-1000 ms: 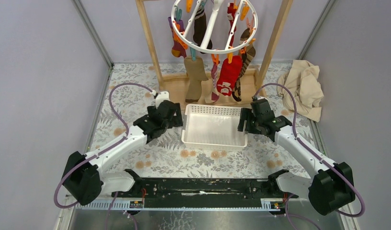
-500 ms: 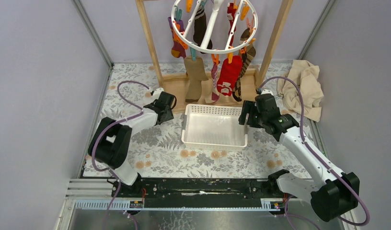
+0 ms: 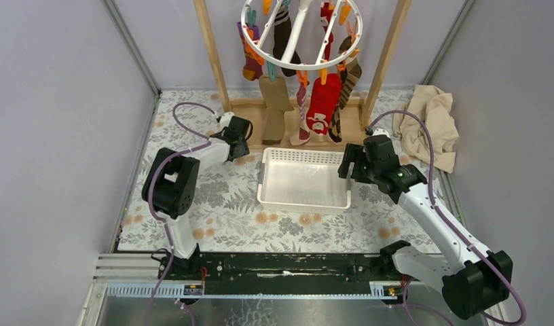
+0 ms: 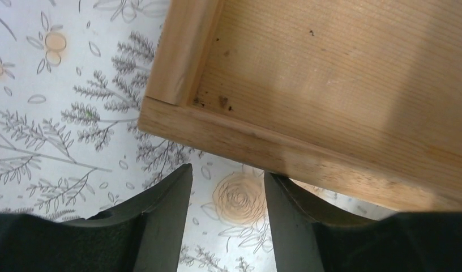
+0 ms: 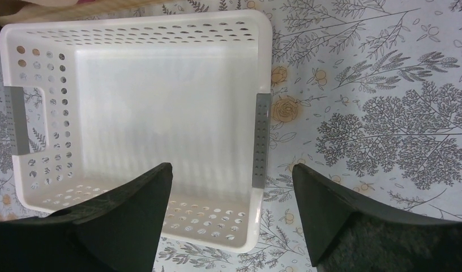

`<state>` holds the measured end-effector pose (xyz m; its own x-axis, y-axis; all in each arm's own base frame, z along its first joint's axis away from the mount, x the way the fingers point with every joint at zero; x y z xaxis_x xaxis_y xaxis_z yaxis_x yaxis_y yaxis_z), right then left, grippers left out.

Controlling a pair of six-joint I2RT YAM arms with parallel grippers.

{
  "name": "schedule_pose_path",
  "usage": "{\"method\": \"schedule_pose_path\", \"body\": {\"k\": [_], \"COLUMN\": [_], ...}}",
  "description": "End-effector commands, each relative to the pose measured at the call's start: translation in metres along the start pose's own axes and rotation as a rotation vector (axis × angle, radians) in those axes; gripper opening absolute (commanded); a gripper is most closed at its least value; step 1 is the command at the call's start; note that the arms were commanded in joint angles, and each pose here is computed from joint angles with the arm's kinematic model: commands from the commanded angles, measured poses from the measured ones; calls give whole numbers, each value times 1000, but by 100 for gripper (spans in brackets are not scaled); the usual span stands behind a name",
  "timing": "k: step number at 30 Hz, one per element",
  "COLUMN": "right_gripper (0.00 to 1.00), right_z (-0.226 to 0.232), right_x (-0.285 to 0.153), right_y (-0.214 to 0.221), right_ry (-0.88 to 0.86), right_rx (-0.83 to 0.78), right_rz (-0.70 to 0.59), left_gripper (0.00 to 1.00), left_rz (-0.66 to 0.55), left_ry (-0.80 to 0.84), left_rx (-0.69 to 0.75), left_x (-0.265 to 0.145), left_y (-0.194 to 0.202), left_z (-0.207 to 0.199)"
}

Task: Remove the socks clipped to the hanger
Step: Move the clothesline to the center of the board.

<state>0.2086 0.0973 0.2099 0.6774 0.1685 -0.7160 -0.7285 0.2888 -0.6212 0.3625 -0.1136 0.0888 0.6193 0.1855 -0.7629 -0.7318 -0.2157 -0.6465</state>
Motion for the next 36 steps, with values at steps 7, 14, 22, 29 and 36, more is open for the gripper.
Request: {"method": "schedule_pose_path", "body": {"k": [7, 14, 22, 29, 36], "right_gripper": [86, 98, 100, 100, 100], "right_z": [4, 18, 23, 23, 18], "right_x": [0, -12, -33, -43, -58], "right_y": [1, -1, 8, 11, 17], "right_ry": [-31, -194, -304, -344, -362], "right_rx": [31, 32, 56, 72, 76], "right_rz": [-6, -20, 6, -2, -28], "left_gripper": [61, 88, 98, 98, 98], "left_rz": [-101, -72, -138, -195, -247], "left_ry": [43, 238, 384, 544, 670], "left_rx": [-67, -85, -12, 43, 56], "left_x": [3, -53, -135, -202, -242], "left_y": [-44, -40, -48, -40, -28], "left_z": [-4, -11, -15, -17, 0]}}
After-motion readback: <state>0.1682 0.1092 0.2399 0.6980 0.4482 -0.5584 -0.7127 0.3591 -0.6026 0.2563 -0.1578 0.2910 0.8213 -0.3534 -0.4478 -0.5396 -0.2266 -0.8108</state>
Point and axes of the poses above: each gripper's point midway between its finger pads, its own x axis out along the fingers, its own z axis along the line the jaws close on, y = z × x, the point moved 8 cm from there along -x, back along the fingers, and after that the axes turned 5 degrees about x, right-handed, at the moved point
